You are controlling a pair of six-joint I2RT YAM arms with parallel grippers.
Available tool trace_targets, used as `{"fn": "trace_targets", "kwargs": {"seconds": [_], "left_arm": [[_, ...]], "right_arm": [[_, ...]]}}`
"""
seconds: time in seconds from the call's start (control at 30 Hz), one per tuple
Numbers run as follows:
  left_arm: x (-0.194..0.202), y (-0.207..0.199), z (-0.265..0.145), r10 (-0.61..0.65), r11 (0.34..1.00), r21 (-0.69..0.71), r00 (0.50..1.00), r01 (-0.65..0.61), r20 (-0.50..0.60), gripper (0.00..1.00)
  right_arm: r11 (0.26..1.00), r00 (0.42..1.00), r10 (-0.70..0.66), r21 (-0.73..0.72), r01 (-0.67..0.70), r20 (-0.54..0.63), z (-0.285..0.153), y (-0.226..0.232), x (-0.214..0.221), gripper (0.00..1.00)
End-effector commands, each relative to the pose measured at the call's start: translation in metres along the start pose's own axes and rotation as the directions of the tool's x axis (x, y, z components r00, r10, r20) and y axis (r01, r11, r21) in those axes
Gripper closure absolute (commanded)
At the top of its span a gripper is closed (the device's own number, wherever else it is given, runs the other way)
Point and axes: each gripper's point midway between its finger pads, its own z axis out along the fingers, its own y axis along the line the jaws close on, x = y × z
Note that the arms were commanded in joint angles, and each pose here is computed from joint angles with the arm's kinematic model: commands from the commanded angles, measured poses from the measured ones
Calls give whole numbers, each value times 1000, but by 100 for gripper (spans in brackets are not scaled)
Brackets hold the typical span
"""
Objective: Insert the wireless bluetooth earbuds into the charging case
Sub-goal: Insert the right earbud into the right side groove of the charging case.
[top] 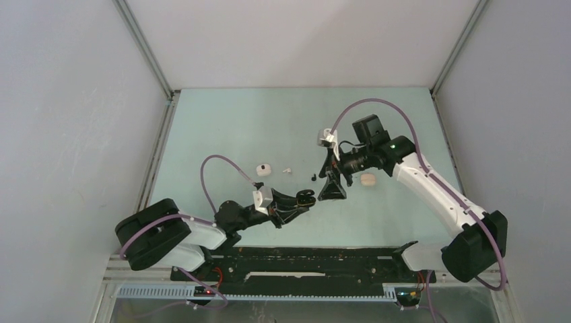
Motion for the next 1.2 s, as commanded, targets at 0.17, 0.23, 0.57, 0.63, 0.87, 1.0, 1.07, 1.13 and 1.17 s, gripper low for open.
{"fn": "trace_targets", "kwargs": {"seconds": [0.17,0.23,0.57,0.63,0.87,1.0,1.07,1.13,1.17], "left_arm": [[-23,-3,6,33,999,30,996,-36,88,100],[-24,-4,6,34,999,36,995,-37,89,100],[-24,-8,6,33,998,56,996,-38,87,100],[-24,-8,6,32,998,54,996,-37,87,100],[-24,6,4,32,999,-28,995,-30,94,100],[-25,26,-5,35,989,-145,994,-19,107,100],[-27,34,-11,34,980,-200,992,-9,120,100],[-32,40,-17,26,968,-250,989,11,143,100],[-34,41,-21,26,966,-260,988,14,152,100]], "right_arm": [[999,999,-33,-11,33,-23,18,-1,-2,8],[1000,999,-28,-13,28,-27,20,-2,-1,8],[1000,999,0,-5,-1,-53,33,-14,5,9],[1000,999,5,-3,-6,-54,33,-15,6,10],[998,999,-33,-49,32,-10,16,3,-1,9],[999,999,-53,4,53,-5,1,-4,1,11],[997,999,-43,60,44,-15,-3,-20,3,15],[994,999,-34,107,38,-35,-4,-43,11,23],[992,998,-28,125,34,-48,-3,-56,17,29]]}}
